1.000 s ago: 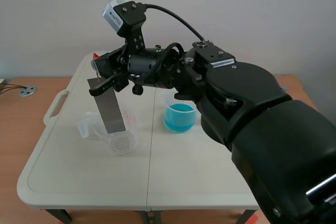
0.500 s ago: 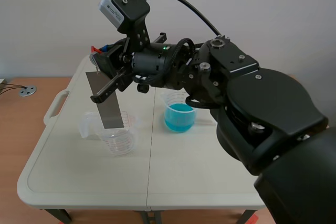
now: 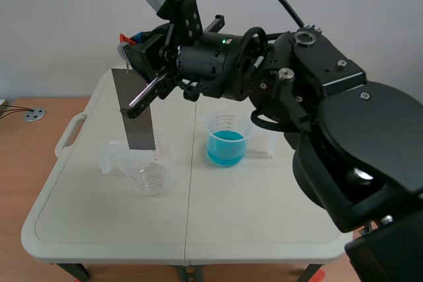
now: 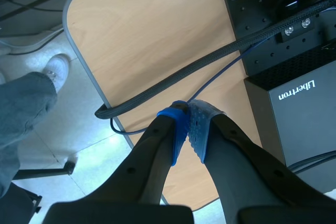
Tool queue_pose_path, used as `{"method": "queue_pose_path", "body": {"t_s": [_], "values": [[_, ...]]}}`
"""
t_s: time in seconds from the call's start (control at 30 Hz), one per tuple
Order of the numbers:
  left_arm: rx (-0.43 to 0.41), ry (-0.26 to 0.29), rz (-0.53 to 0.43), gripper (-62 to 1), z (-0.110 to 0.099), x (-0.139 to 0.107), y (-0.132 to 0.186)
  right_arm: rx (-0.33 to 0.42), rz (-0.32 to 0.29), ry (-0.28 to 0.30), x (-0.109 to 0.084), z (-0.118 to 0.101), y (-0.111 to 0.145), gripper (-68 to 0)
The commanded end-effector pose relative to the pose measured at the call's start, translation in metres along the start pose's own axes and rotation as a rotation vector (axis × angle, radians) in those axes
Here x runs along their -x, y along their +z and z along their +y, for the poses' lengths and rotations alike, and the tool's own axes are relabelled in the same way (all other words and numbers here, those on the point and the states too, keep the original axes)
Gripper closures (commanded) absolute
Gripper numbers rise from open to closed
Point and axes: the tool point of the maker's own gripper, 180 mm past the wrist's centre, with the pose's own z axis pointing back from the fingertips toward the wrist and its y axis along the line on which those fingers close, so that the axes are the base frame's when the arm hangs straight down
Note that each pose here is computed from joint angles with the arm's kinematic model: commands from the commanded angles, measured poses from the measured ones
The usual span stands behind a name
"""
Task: Hold the metal plate by the orange handle, dip it into the blue solution, take it out and point at it, then put the plate back in the beaker on the left.
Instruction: 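Move the plate over the blue solution, then point at the plate with the left hand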
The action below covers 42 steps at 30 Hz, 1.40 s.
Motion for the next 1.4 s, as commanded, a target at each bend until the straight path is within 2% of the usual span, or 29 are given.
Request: {"method": "queue_pose_path", "body": {"t_s": [0.0,0.23,0.37,0.5,0.7,0.8,0.9,1.0,1.2,1.37], "values": [[0.010,0.010,-0.011,-1.2,-0.005,-0.002,0.001,0.012,-0.055,0.033,-0.021,-0.008,0.002,-1.3],[0.011,0.009,-0.036,-1.2,-0.005,-0.007,0.001,0.046,-0.073,0.091,-0.039,-0.020,0.013,-1.3],[-0.009,-0.012,-0.108,-1.2,0.002,-0.028,0.003,0.074,-0.068,0.121,-0.047,-0.028,0.021,-1.3],[-0.070,-0.060,-0.225,-1.2,0.022,-0.076,0.008,0.095,-0.076,0.149,-0.058,-0.035,0.030,-1.3],[-0.176,-0.160,-0.452,-1.2,0.055,-0.169,0.026,0.122,-0.085,0.138,-0.068,-0.049,0.047,-1.3],[-0.196,-0.222,-0.551,-1.2,0.061,-0.210,0.036,0.145,-0.078,0.133,-0.067,-0.059,0.056,-1.3],[-0.178,-0.286,-0.629,-1.2,0.059,-0.244,0.044,0.147,-0.074,0.134,-0.066,-0.066,0.065,-1.3],[-0.150,-0.337,-0.682,-1.2,0.057,-0.269,0.048,0.164,-0.074,0.131,-0.066,-0.076,0.075,-1.3],[-0.131,-0.382,-0.722,-1.2,0.054,-0.295,0.050,0.184,-0.066,0.135,-0.066,-0.090,0.093,-1.3],[-0.048,-0.425,-0.747,-1.2,0.034,-0.311,0.045,0.186,-0.051,0.154,-0.066,-0.097,0.103,-1.3]]}}
